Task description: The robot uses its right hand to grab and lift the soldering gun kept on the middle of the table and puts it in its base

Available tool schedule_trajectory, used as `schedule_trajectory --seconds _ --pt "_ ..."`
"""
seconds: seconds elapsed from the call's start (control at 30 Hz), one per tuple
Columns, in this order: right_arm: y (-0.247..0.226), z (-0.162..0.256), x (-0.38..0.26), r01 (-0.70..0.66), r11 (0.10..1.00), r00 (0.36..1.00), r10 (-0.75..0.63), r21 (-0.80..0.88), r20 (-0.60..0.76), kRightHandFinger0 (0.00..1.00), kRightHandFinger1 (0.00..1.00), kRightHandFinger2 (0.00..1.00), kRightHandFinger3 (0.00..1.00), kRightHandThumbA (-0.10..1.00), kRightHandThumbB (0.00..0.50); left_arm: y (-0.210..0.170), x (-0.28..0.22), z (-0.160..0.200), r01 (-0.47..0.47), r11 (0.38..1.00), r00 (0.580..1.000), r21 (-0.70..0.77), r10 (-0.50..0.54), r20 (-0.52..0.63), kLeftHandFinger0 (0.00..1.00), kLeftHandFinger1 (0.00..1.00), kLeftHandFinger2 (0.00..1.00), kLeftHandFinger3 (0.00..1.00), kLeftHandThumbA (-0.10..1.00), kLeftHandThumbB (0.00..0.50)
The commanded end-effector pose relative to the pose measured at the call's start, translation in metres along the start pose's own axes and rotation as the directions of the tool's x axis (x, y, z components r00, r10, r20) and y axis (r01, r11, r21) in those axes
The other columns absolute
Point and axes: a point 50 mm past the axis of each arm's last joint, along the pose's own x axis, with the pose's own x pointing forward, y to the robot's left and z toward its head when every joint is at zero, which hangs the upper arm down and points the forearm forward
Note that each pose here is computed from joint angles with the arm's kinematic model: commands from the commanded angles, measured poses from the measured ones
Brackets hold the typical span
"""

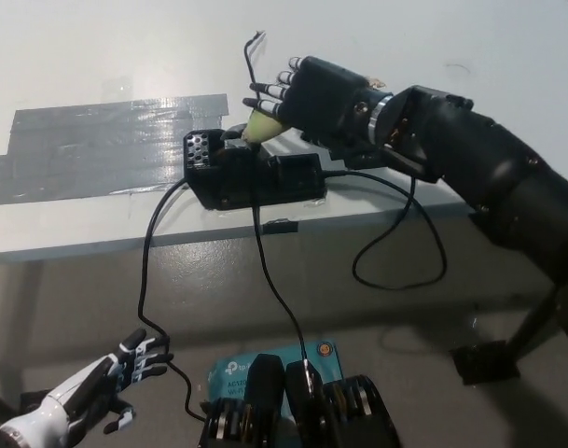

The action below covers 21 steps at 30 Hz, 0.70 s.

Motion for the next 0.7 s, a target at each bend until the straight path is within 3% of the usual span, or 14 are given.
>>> schedule_trajectory --seconds 0.0,0.4,0.5,0.6,0.67 --pt "-0.067 -0.004 0.011 -0.275 0.905 0.938 0.327 0.325 -0.117 1.00 1.00 1.00 1.00 0.72 0.500 0.009 -0.009 0.006 -0.025 0.999 1.000 0.020 0.025 0.003 1.00 1.00 1.00 1.00 1.00 0.252" --pt "-0.109 0.003 -0.013 -0.169 0.919 0.975 0.210 0.356 -0.079 1.00 1.00 1.00 1.00 0.70 0.500 0.011 -0.010 -0.004 -0.032 0.999 0.999 0.002 0.032 -0.008 1.00 1.00 1.00 1.00 1.00 0.283" --pt "-0.122 -0.001 -0.041 -0.103 0.924 0.987 0.142 0.367 -0.081 1.00 1.00 1.00 1.00 0.64 0.500 0.010 -0.013 -0.008 -0.033 0.999 0.999 -0.003 0.033 -0.016 1.00 1.00 1.00 1.00 1.00 0.279" --pt "-0.132 -0.004 -0.074 -0.013 0.952 0.994 0.045 0.307 -0.097 1.00 1.00 1.00 1.00 0.69 0.500 0.011 -0.017 -0.011 -0.036 0.999 0.999 -0.001 0.036 -0.020 1.00 1.00 1.00 1.00 1.00 0.311" --pt "-0.138 -0.007 -0.101 0.102 0.966 0.990 -0.075 0.239 -0.121 1.00 1.00 1.00 1.00 0.74 0.500 0.010 -0.019 -0.013 -0.042 0.999 0.999 -0.007 0.041 -0.022 1.00 1.00 1.00 1.00 1.00 0.298"
